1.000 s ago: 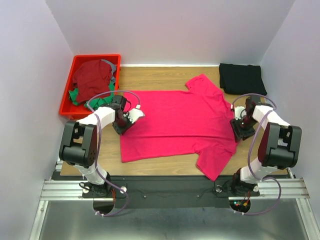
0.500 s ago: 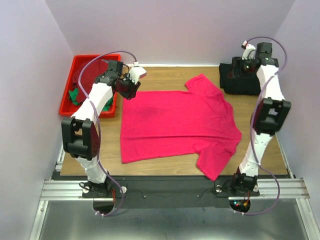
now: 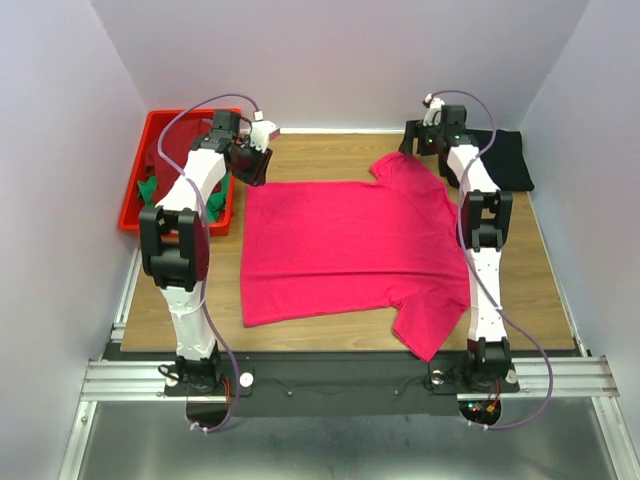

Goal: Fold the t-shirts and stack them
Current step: Flatten the tshirt out

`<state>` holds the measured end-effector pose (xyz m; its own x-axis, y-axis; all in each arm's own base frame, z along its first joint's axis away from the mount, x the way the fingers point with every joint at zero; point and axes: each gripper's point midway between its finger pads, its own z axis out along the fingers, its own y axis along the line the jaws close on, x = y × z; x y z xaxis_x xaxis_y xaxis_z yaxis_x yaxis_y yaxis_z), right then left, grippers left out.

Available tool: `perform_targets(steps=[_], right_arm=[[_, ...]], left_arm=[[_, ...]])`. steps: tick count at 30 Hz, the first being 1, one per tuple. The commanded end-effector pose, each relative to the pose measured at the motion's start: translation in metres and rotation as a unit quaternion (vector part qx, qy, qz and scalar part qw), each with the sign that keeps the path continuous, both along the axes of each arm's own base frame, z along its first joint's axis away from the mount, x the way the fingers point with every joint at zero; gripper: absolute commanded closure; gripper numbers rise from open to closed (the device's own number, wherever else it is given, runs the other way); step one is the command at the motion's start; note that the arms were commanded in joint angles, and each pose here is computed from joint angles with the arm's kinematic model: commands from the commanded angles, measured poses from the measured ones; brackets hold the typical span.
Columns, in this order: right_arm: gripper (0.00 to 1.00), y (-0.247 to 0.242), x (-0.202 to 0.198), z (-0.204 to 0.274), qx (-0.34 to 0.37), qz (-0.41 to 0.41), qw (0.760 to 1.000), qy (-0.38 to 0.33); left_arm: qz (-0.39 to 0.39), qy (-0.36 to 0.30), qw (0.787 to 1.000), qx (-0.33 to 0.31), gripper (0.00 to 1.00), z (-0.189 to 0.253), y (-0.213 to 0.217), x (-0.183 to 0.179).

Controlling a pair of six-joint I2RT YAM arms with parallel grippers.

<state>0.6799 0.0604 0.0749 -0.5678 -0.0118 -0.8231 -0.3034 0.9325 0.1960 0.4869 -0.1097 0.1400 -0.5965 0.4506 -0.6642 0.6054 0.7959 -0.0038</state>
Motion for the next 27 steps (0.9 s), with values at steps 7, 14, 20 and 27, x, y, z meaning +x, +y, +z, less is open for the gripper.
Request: perform_targets(steps=[7, 14, 20, 27], right_arm=[[0.18, 0.020, 0.025, -0.009, -0.002, 0.007, 0.998, -0.058], [0.32, 0.031, 0.006, -0.026, 0.005, 0.025, 0.999, -0.023], [0.42, 0.047, -0.014, -0.033, 0.003, 0.051, 0.999, 0.001], [0.89, 0.066, -0.029, -0.043, 0.008, 0.074, 0.997, 0.028]], left_arm=[[0.010, 0.010, 1.000, 0.005, 0.57, 0.000, 0.003, -0.006], [0.030, 0.020, 0.999, 0.024, 0.57, -0.010, 0.012, 0.003], [0.045, 0.026, 0.998, 0.032, 0.57, -0.023, 0.015, 0.014], [0.072, 0.028, 0.996, 0.047, 0.57, -0.036, 0.020, 0.039]])
